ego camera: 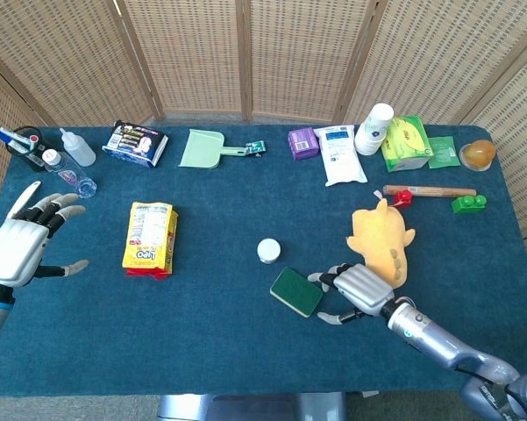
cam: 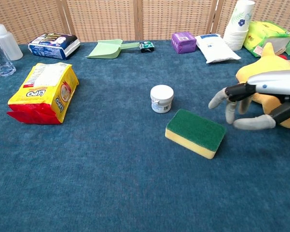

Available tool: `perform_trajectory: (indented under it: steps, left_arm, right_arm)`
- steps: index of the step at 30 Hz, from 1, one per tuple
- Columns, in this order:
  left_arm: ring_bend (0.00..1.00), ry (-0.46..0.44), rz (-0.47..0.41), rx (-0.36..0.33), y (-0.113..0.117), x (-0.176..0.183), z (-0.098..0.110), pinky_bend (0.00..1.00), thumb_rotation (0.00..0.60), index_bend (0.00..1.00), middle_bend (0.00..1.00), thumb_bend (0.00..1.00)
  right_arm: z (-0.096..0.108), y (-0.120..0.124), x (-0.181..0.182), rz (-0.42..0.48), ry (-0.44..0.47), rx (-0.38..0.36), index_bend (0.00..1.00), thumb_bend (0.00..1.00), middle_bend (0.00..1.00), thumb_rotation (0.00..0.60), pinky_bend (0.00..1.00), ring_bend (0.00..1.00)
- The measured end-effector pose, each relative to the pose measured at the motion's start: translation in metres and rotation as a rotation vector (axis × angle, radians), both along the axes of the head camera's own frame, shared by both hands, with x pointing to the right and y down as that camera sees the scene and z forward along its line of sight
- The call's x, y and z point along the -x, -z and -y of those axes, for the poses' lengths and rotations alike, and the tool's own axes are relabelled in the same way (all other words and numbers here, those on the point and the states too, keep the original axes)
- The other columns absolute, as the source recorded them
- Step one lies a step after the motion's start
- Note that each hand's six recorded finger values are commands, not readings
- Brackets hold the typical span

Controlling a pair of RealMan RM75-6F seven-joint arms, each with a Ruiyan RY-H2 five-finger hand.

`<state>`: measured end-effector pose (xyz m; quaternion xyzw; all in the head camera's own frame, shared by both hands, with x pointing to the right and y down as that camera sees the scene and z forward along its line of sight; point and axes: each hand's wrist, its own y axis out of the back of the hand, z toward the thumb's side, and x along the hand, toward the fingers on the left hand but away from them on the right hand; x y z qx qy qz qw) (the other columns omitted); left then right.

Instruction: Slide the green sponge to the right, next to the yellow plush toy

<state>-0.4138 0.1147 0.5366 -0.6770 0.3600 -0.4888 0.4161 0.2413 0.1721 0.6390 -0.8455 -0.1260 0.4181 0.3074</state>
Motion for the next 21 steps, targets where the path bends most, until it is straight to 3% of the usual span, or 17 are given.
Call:
perform_trajectory:
  steps: [6,11,16,21]
  left_arm:
    - [0.17,-0.003,-0.009,-0.006,0.002,-0.001,0.0,0.35,0.485,0.22,0.18,0.11]
    - [0.17,-0.004,-0.016,-0.011,0.003,-0.002,0.0,0.35,0.483,0.22,0.18,0.11]
    - [0.17,0.003,-0.021,-0.018,0.006,0.001,0.002,0.35,0.483,0.21,0.18,0.11]
    - [0.17,0.013,-0.027,-0.015,0.008,0.005,0.002,0.35,0.488,0.21,0.18,0.11]
  right_arm:
    - [0.002,0.012,-0.008,-0.002,-0.025,-0.034,0.17,0.36,0.38,0.208,0.33,0.26]
    - [0.003,0.018,-0.005,0.021,-0.033,-0.082,0.06,0.35,0.22,0.222,0.3,0.15]
    - [0.001,0.016,0.003,0.028,-0.017,-0.111,0.0,0.31,0.13,0.313,0.27,0.07]
    - [-0.003,0.014,0.019,0.059,-0.007,-0.117,0.0,0.28,0.11,0.414,0.27,0.05]
